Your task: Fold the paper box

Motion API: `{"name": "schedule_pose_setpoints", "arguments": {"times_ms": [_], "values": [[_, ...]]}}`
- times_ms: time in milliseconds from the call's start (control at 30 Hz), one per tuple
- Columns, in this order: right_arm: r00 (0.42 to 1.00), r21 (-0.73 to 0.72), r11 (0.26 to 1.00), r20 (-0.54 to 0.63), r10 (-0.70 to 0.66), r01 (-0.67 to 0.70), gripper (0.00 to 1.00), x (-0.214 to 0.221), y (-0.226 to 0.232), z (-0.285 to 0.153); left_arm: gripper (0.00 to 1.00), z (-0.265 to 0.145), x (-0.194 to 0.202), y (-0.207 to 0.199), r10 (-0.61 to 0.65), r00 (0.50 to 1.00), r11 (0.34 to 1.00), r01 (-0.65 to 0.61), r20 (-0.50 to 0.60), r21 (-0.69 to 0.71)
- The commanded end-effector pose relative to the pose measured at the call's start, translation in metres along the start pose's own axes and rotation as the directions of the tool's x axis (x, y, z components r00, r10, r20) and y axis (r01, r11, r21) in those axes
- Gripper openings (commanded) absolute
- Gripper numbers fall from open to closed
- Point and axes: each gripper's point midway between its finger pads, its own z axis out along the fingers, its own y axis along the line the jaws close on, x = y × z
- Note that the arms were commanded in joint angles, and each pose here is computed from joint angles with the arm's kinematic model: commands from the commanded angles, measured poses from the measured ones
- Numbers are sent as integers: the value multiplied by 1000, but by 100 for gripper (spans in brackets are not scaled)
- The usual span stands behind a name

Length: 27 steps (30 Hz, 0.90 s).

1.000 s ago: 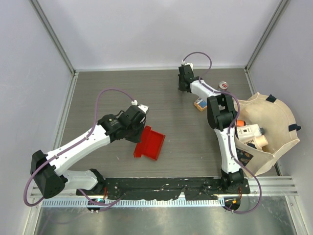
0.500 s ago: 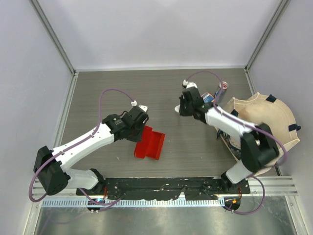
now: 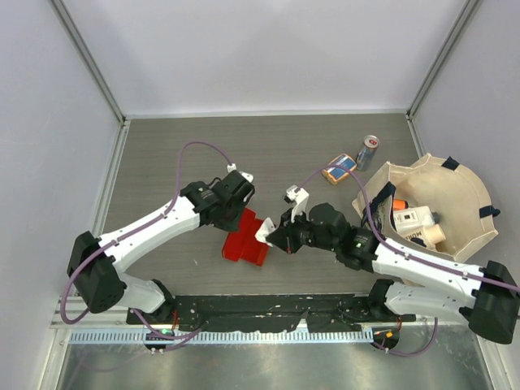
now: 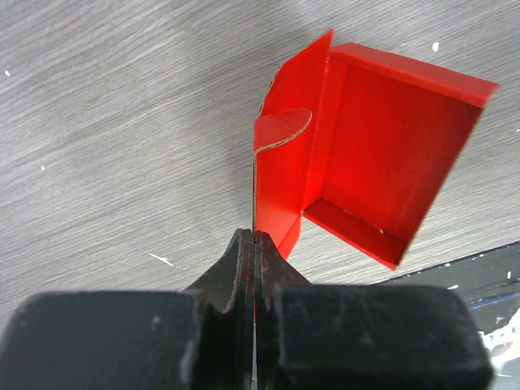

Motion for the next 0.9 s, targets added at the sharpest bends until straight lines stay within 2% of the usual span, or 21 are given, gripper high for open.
{"name": "schedule_pose_setpoints", "arguments": {"times_ms": [0, 167, 233, 300, 400, 467, 533, 700, 733, 833, 867], "values": [[997, -114, 993, 73, -14, 23, 7, -27, 31, 19, 0, -17, -18, -6, 14, 999, 999, -15, 31, 29], [998, -97, 995, 51, -28, 33, 13, -19, 27, 43, 0, -22, -21, -7, 23, 999, 999, -24, 25, 33], [999, -77, 996, 27, -34, 36, 23, -18, 23, 56, 0, -20, -20, -8, 33, 999, 999, -34, 12, 35], [999, -15, 1000, -25, -27, 26, 37, -7, 10, 68, 0, -19, -18, -8, 46, 999, 998, -46, -6, 34], [1000, 9, 1000, -9, -28, 28, 40, -6, 2, 77, 0, -16, -15, -14, 58, 998, 997, -56, -30, 60], [1000, 31, 999, -12, -7, 7, 41, -7, -4, 74, 0, -14, -12, -19, 59, 997, 995, -56, -41, 86], [1000, 119, 993, 23, 5, -7, 44, -10, -20, 62, 0, -15, -12, -20, 70, 997, 993, -65, -43, 103], [998, 279, 960, 35, -46, 34, 55, -20, -70, 32, 0, -19, -10, -17, 119, 992, 988, -114, -51, 103], [1000, 202, 979, -13, -24, 26, 55, -13, -67, 36, 0, -19, -8, -15, 133, 989, 987, -127, -61, 100], [996, 149, 989, -88, 15, -2, 55, -14, -84, 40, 0, -20, -8, -18, 151, 986, 984, -142, -76, 111], [989, 106, 994, -148, -1, 17, 55, -4, -83, 48, 0, -20, -7, -19, 158, 984, 982, -148, -79, 114]]}}
